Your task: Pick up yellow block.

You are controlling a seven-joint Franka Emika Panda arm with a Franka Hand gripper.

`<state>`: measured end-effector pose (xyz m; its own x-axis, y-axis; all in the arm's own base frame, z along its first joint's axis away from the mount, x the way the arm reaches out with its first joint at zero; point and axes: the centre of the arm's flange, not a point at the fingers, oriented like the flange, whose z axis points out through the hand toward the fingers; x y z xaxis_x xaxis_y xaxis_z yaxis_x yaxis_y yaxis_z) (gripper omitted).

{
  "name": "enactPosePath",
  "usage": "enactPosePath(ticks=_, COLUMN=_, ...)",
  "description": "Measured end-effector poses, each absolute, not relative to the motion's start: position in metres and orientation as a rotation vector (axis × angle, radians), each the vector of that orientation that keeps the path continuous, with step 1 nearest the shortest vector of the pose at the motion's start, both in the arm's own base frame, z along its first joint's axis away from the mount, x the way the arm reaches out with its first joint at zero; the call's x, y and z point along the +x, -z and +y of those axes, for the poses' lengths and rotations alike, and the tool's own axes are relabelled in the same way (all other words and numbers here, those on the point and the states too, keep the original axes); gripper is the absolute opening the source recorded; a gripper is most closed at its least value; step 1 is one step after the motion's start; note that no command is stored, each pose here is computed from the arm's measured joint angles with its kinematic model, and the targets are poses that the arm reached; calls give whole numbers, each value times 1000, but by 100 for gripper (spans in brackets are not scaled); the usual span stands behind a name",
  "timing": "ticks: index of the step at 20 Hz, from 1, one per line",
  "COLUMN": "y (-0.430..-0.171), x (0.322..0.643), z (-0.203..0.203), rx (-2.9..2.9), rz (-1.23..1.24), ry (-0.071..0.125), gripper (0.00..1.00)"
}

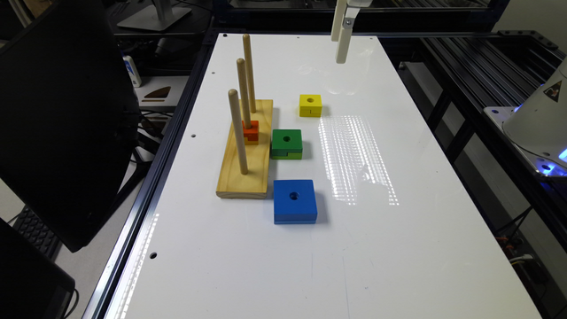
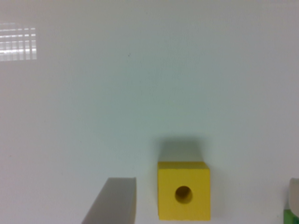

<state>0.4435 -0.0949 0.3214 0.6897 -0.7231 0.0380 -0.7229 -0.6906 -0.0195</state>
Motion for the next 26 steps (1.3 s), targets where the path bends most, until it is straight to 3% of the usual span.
enactPosePath(ticks=6, y=-324, x=448, z=-97, rx=-2883, rz=1235, ry=78, gripper=100)
enactPosePath(ticks=11, y=-305, x=457, z=-101, rx=-2885, rz=1237, ry=58, gripper=100)
enactPosePath(ticks=16, y=-274, x=464, z=-103, rx=-2885, rz=1235, ry=60, gripper=100)
enactPosePath(ticks=23, y=-275, x=468, z=-104, rx=-2885, rz=1233, ry=67, gripper=100)
enactPosePath(ticks=26, y=-269, x=468, z=-104, rx=-2887, rz=1233, ry=52, gripper=100)
